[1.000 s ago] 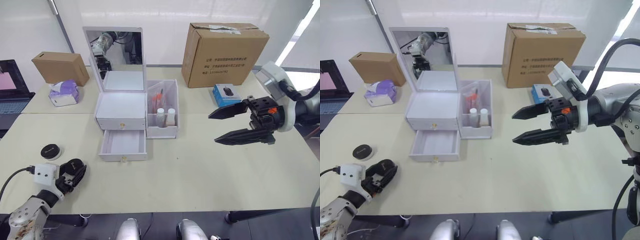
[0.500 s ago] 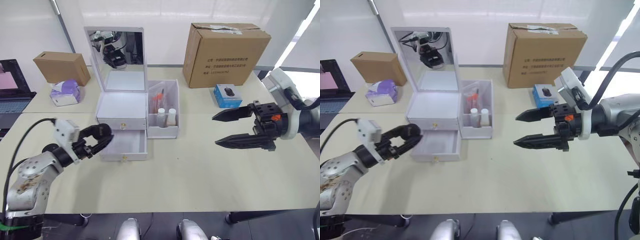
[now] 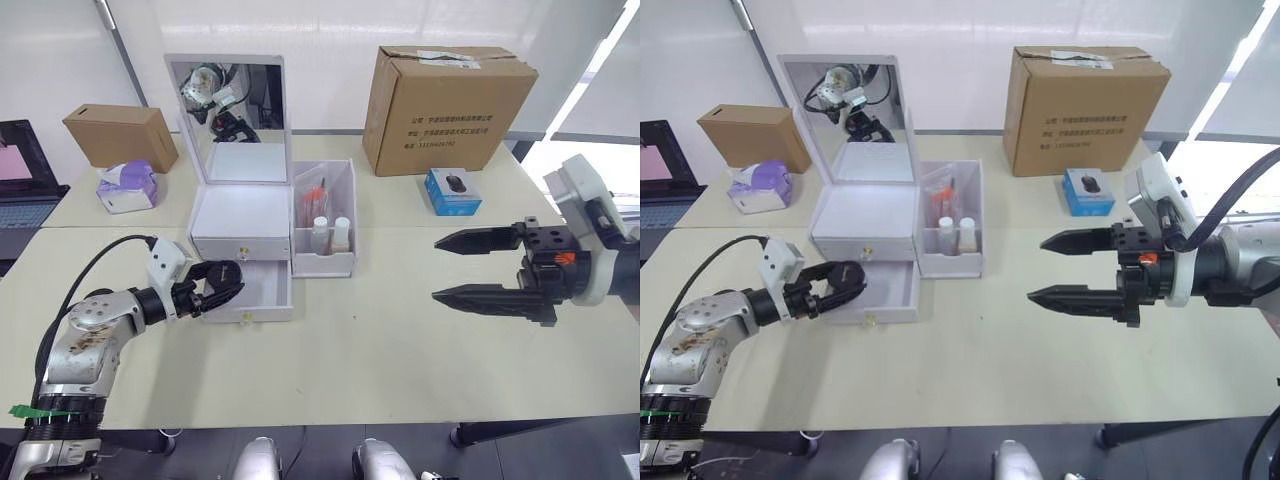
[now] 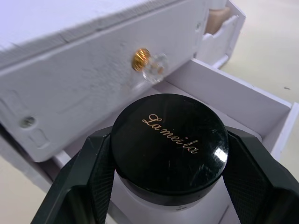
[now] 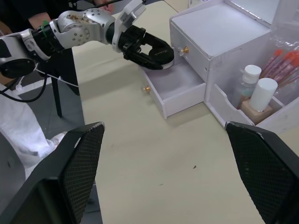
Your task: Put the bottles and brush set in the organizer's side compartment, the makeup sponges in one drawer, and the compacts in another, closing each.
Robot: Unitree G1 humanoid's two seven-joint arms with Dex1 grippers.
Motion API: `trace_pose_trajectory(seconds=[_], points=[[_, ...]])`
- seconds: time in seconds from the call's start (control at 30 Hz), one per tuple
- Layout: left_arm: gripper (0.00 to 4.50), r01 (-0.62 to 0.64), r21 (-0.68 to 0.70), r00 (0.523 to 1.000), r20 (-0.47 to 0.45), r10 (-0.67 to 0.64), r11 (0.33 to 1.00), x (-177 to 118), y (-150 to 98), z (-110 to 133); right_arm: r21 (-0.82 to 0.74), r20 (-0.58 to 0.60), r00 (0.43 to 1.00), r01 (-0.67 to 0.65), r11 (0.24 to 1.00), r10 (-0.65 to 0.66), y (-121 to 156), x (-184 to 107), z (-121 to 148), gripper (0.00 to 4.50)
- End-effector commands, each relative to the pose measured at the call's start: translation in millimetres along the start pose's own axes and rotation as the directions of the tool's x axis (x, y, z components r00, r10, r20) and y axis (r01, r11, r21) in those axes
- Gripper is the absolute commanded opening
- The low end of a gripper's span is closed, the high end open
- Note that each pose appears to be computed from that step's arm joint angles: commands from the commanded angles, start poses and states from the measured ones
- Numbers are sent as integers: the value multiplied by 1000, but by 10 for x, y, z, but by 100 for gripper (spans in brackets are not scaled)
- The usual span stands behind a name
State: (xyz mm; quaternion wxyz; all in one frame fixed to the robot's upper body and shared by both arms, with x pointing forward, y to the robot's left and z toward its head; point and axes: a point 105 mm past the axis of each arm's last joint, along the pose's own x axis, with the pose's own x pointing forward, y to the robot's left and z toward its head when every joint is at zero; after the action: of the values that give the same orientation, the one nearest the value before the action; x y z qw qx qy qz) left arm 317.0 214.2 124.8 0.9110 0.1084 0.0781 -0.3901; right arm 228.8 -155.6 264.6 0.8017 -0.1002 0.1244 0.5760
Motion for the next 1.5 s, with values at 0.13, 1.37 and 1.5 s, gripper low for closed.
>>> trace_pose_trajectory(seconds=[0.13,1.37,1.5], points=[[291,-16,28,1000,27,15,999,-34,39,82,-44,14,1000,15,999,-15,21,-30,86,450],[447,-925,27,369,-167,914,379,-2950,1666,19,-41,2,1000,1,999,-1,-215,-36,-91,450],[447,-926,25,368,-154,917,376,-2962,1672,54,-44,5,1000,-1,999,2,-196,-7,-66,450]])
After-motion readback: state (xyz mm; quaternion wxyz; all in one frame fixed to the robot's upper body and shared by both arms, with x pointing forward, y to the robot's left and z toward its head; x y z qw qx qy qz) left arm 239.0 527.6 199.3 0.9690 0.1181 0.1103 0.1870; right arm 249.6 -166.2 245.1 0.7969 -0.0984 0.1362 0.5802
